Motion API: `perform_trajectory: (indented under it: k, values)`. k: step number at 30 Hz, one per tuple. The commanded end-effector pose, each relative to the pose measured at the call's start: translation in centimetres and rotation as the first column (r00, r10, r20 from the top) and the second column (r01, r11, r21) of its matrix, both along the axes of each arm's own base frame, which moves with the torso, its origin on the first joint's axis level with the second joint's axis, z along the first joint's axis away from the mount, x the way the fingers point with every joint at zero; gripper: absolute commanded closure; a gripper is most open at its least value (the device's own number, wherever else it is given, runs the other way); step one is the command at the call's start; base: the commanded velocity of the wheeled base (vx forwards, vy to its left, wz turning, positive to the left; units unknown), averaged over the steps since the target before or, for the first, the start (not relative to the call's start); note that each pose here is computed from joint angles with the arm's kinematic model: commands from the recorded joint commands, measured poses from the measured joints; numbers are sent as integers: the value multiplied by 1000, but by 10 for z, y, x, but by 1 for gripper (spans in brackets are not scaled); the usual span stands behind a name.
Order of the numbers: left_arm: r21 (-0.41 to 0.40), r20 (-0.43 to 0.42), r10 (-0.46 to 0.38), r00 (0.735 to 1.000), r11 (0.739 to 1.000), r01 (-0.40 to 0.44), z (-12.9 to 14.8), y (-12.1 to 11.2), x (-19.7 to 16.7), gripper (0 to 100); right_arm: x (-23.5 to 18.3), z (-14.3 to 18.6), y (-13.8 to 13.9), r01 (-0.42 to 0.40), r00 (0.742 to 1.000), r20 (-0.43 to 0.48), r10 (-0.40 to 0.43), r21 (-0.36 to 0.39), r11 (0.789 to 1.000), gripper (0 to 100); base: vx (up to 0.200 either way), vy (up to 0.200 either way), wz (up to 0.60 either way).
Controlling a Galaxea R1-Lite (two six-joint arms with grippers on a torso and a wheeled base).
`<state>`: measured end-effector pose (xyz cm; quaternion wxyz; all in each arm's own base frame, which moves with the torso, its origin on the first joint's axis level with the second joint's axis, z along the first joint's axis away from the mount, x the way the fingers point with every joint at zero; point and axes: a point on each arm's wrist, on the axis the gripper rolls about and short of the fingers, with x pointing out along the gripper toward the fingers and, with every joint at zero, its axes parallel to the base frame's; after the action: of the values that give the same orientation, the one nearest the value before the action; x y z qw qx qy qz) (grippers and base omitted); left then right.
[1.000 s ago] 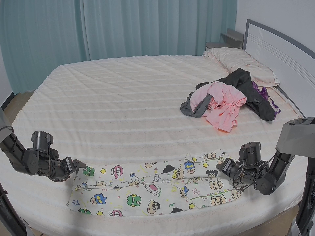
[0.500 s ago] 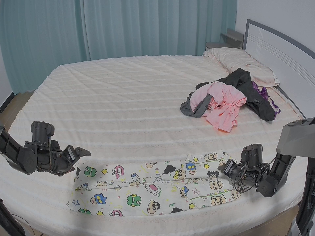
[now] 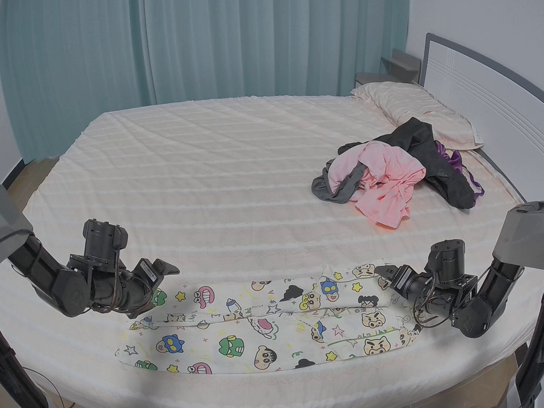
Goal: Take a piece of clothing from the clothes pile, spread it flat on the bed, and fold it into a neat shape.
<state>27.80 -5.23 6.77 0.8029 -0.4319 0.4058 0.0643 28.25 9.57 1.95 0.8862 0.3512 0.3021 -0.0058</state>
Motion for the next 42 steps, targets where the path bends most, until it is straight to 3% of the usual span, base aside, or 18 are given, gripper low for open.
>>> perform_trajectory:
  k: [1,8,20,27,30,34,37,39,42]
  values:
    - [26,-60,42,997,999,-40,-33,-3,-9,0,-2,11,0,2,999,35,-3,3,1000,0,0,0,0]
    - [28,-5,75,997,997,-75,-57,1,-23,0,-3,13,0,-1,999,41,1,4,1000,0,0,0,0]
    - [30,39,124,991,992,-126,-61,12,-24,0,-9,26,16,-68,994,86,66,13,998,0,0,0,0]
    - [3,126,171,977,985,-172,-35,27,-30,0,-5,21,26,-97,992,78,96,12,995,0,0,0,0]
    - [10,207,184,961,982,-191,-15,40,-33,0,-5,17,26,-97,993,68,97,9,995,0,0,0,0]
    - [74,231,98,968,990,-118,-11,54,-37,0,-6,15,25,-96,994,59,95,6,995,0,0,0,0]
    - [127,173,-22,985,992,-1,-16,66,-43,0,-7,14,25,-95,994,55,95,6,995,0,0,0,0]
    - [167,133,-100,986,983,77,-20,72,-45,0,-7,14,25,-94,994,54,94,7,996,0,0,0,0]
    - [245,84,-221,972,950,195,-25,82,-49,0,-8,11,24,-93,995,41,93,4,996,0,0,0,0]
